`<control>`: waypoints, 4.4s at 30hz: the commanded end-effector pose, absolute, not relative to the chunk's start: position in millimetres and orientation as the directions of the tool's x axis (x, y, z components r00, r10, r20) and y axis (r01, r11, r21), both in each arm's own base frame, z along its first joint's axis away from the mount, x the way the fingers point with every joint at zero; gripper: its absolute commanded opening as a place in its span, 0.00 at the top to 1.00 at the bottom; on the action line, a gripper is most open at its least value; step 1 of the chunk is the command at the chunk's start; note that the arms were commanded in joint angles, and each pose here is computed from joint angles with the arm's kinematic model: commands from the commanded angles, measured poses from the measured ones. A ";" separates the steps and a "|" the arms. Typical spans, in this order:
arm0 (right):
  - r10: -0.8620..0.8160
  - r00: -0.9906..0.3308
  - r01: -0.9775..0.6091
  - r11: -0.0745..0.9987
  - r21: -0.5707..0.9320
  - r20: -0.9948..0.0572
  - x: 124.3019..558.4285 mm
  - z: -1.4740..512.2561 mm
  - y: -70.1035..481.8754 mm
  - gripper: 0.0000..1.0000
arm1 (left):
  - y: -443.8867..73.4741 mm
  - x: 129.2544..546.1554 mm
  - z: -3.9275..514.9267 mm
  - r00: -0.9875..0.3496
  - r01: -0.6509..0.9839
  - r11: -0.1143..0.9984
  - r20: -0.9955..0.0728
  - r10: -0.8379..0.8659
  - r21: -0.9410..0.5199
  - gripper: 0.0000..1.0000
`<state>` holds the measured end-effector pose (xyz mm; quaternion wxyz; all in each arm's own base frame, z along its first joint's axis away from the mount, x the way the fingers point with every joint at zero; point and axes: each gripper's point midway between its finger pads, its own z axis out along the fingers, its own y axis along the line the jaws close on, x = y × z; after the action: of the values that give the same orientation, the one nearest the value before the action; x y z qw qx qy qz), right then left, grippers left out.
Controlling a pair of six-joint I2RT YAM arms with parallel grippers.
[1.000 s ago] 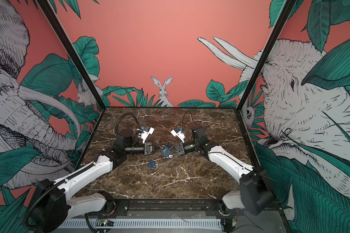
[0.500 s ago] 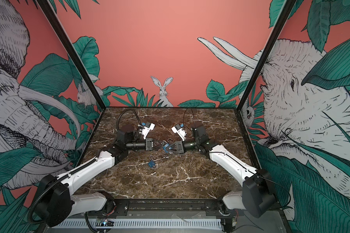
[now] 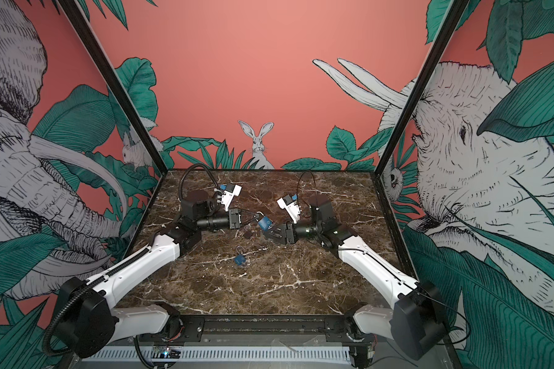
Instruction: Lock with the key
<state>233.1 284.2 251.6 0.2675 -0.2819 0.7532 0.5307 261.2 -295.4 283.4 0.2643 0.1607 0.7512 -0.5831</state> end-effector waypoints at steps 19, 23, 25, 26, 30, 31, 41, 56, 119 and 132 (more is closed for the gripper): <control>-0.047 -0.643 -0.756 0.197 0.624 -0.764 245.9 288.2 280.1 0.75 | -294.5 260.4 331.6 -0.743 0.632 0.215 -0.661 -0.104 -0.745 1.00; -0.044 -0.641 -0.759 0.181 0.625 -0.766 244.0 292.4 280.7 0.80 | -295.8 261.9 328.2 -0.750 0.626 0.215 -0.654 -0.099 -0.750 1.00; -0.043 -0.643 -0.758 0.177 0.627 -0.765 243.8 292.6 281.1 0.82 | -296.6 261.8 327.1 -0.754 0.623 0.211 -0.650 -0.095 -0.753 1.00; -0.043 -0.645 -0.757 0.176 0.630 -0.763 244.1 292.3 281.0 0.82 | -296.7 262.1 326.7 -0.755 0.622 0.211 -0.649 -0.096 -0.754 1.00; -0.042 -0.650 -0.753 0.165 0.636 -0.759 243.8 292.7 282.0 0.84 | -296.8 263.1 327.3 -0.752 0.624 0.213 -0.652 -0.099 -0.752 1.00; -0.042 -0.651 -0.753 0.158 0.638 -0.758 243.0 293.6 282.9 0.83 | -296.7 263.0 327.5 -0.753 0.623 0.212 -0.651 -0.099 -0.753 1.00; -0.050 -0.662 -0.744 0.164 0.648 -0.748 245.0 289.2 285.8 0.75 | -297.1 264.1 331.3 -0.750 0.625 0.206 -0.652 -0.108 -0.753 1.00; -0.082 -0.670 -0.739 0.163 0.653 -0.738 241.1 281.5 290.4 0.84 | -297.0 270.7 333.8 -0.744 0.621 0.216 -0.654 -0.138 -0.753 1.00; -0.095 -0.704 -0.709 0.150 0.689 -0.704 222.9 263.9 282.6 1.00 | -243.1 305.0 392.6 -0.603 0.638 0.215 -0.653 -0.458 -0.740 1.00; -0.095 -0.709 -0.703 0.188 0.686 -0.699 218.5 258.4 276.2 1.00 | -233.4 317.2 390.6 -0.593 0.629 0.237 -0.655 -0.470 -0.740 1.00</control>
<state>222.8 278.4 248.1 0.2465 -0.2590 0.7320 0.5800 327.5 -235.5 350.1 0.4073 0.0368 0.6877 -0.5998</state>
